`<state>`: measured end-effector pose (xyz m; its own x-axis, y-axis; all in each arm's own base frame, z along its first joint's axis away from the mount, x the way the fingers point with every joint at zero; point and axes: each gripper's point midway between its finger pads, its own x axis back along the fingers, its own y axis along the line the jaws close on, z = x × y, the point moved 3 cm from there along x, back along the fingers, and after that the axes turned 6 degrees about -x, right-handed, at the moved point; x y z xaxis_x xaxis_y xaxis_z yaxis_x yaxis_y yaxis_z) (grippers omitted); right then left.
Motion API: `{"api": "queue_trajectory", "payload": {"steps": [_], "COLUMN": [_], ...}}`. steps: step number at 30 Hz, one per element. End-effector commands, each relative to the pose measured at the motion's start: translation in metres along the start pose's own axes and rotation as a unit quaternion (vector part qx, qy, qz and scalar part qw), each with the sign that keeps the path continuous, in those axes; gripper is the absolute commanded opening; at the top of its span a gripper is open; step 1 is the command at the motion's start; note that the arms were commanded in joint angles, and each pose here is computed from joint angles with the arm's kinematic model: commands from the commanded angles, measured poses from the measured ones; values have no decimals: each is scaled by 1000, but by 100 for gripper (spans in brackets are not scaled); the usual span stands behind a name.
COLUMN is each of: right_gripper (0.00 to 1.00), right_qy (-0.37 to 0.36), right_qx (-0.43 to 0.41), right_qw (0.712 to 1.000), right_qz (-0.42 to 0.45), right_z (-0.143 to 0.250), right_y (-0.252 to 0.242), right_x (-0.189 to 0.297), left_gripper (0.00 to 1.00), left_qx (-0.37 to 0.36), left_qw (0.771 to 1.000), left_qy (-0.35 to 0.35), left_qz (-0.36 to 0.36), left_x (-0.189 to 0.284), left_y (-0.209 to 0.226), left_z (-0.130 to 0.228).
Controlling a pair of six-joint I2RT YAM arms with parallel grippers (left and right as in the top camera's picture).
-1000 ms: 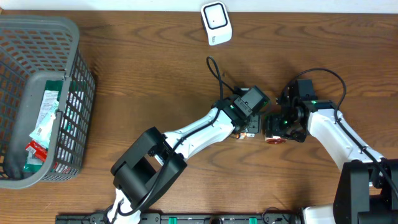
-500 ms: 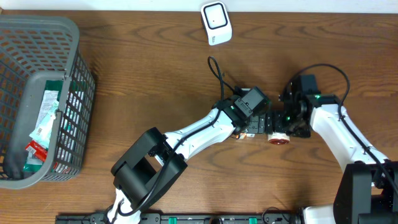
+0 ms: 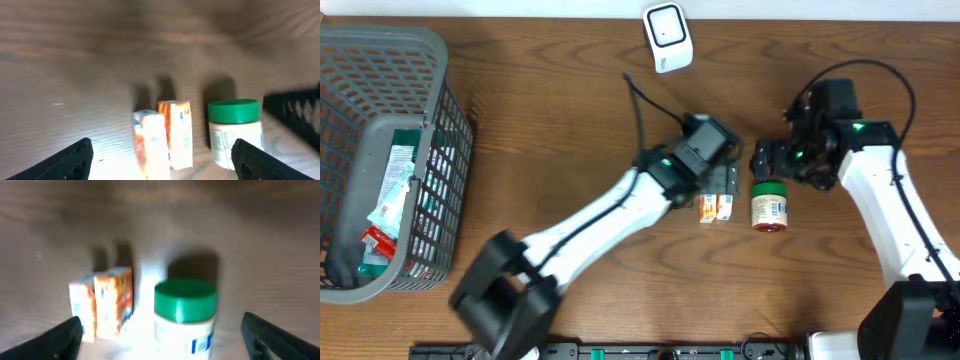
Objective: Scan the item barcode
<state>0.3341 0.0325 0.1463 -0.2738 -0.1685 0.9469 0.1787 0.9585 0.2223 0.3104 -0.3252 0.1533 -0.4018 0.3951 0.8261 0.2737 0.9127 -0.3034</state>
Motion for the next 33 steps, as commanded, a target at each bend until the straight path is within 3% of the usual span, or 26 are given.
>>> {"api": "queue_trajectory", "payload": {"steps": [1, 5, 10, 13, 16, 20, 21, 24, 26, 31, 33], "right_gripper": [99, 99, 99, 99, 99, 99, 99, 99, 99, 99, 99], "right_qy": [-44, -49, -49, -49, -49, -49, -49, -49, -49, -49, -49], "right_qx": [-26, -47, -49, -50, -49, -49, -49, -49, -50, -50, -49], "right_qw": [998, 995, 995, 995, 995, 995, 995, 995, 995, 995, 995], "right_qz": [35, 76, 76, 76, 76, 76, 76, 76, 76, 76, 76], "right_z": [-19, -21, -21, -21, -21, -21, -21, -21, -21, -21, -21], "right_y": [-27, -50, -52, -52, -52, -52, -52, -52, -52, -52, -52], "right_x": [15, 18, 19, 19, 19, 19, 19, 19, 19, 19, 19], "left_gripper": [89, 89, 89, 89, 89, 89, 89, 89, 89, 89, 89], "left_qx": [-28, -23, 66, 128, 197, 288, 324, 374, 388, 393, 394], "left_qw": [999, 996, 974, 957, 927, 872, 846, 810, 798, 801, 812], "left_qy": [-42, -58, -85, -114, -162, -214, -226, -224, -207, -123, -57], "left_qz": [-10, -70, -197, -235, -274, -333, -358, -393, -412, -435, -428], "left_x": [54, 112, 212, 256, 297, 342, 358, 375, 380, 362, 335], "left_y": [20, 64, 159, 201, 247, 313, 341, 379, 400, 446, 467], "left_z": [-27, -42, -53, -56, -59, -50, -42, -22, -8, 18, 31]}}
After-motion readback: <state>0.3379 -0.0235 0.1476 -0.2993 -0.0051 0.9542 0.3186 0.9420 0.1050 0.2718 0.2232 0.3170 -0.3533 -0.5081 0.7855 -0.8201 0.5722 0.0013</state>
